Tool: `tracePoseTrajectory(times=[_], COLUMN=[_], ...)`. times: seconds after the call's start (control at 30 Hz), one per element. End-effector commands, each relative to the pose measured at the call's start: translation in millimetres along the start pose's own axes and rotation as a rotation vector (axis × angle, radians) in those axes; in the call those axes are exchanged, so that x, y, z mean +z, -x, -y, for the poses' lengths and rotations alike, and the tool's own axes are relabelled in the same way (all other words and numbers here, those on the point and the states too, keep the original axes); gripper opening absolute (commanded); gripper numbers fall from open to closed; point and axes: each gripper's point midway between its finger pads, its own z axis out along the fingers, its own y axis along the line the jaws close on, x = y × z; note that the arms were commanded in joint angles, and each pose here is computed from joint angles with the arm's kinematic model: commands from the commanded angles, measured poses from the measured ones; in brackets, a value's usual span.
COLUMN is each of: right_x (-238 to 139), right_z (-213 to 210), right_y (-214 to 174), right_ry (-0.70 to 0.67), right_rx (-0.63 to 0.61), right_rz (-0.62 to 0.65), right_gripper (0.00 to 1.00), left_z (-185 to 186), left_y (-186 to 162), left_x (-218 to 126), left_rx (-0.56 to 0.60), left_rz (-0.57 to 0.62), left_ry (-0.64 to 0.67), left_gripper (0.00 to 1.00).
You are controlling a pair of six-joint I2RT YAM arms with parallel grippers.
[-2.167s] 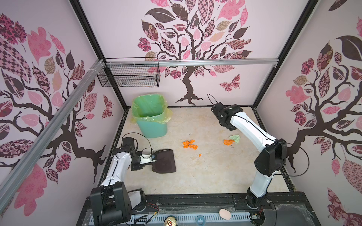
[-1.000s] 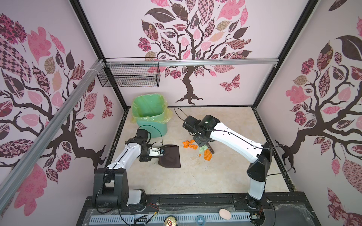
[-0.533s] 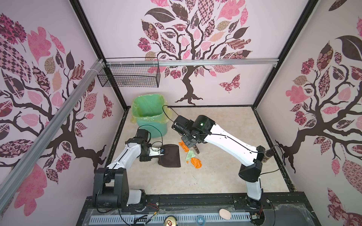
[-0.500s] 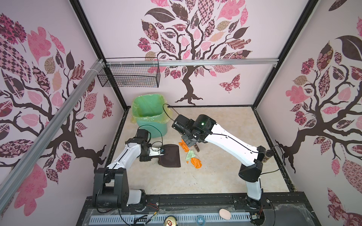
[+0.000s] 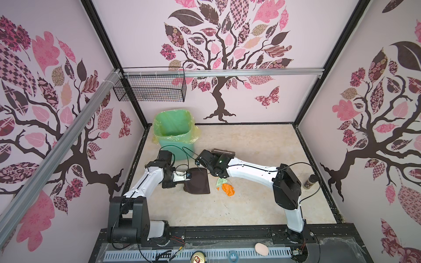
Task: Sweep away the paper scraps from the table
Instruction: 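Push the scrap pile with the brush toward the dustpan, then lift the brush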
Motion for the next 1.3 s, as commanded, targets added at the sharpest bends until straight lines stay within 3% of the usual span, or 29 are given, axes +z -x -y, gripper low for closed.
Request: tracePoseTrajectory(times=[0.0,0.2,0.47,0.77,0.9,1.0,1.13,1.17,1.27], right_x=[-22.1,-33.3,-80.1,-150.2,-166.3,-152.9,-129.4,-121.7,-104.3], right_z=[49.3,13.1,-10.9,9.5,58.0,87.5,57.9,43.4,9.0], right_y=[43.8,41.9,16.9,0.9,-22.1,-68.9,-114.7,-123.3,-142.2], right_ry=[-0.1,0.009,0.121,0.035,-0.054,0.048,0.326,0.364,0.358], right_rx=[0.028,-0.052,-0.084,-0.039,0.227,0.647,1.107,1.163,1.134], right_rz=[0.191,0.216,0.173,0.179,0.094,-0.052,-0.203,-0.258,-0.414], right_gripper=[0.0,0.0,0.0,0.0,0.0,0.0,0.0,0.0,0.0], left_z=[9.7,8.7,5.5,5.6,3.9,1.1,-6.3,-9.4,-15.5], left_y=[-6.2,-13.5,-11.8,-10.3,-7.1,-4.2,-0.4,-0.1,-1.2], left_x=[-3.2,-2.5,1.0,2.8,4.2,7.7,9.5,9.0,9.7], left_rx=[-0.01,-0.027,-0.03,-0.024,-0.014,0.006,0.029,0.029,0.029], left_rz=[0.008,0.009,0.019,0.013,0.004,-0.011,-0.025,-0.027,-0.039], left_ry=[-0.009,-0.02,-0.023,-0.026,-0.025,-0.027,-0.021,-0.019,-0.022], left_gripper=[0.0,0.0,0.0,0.0,0.0,0.0,0.0,0.0,0.0])
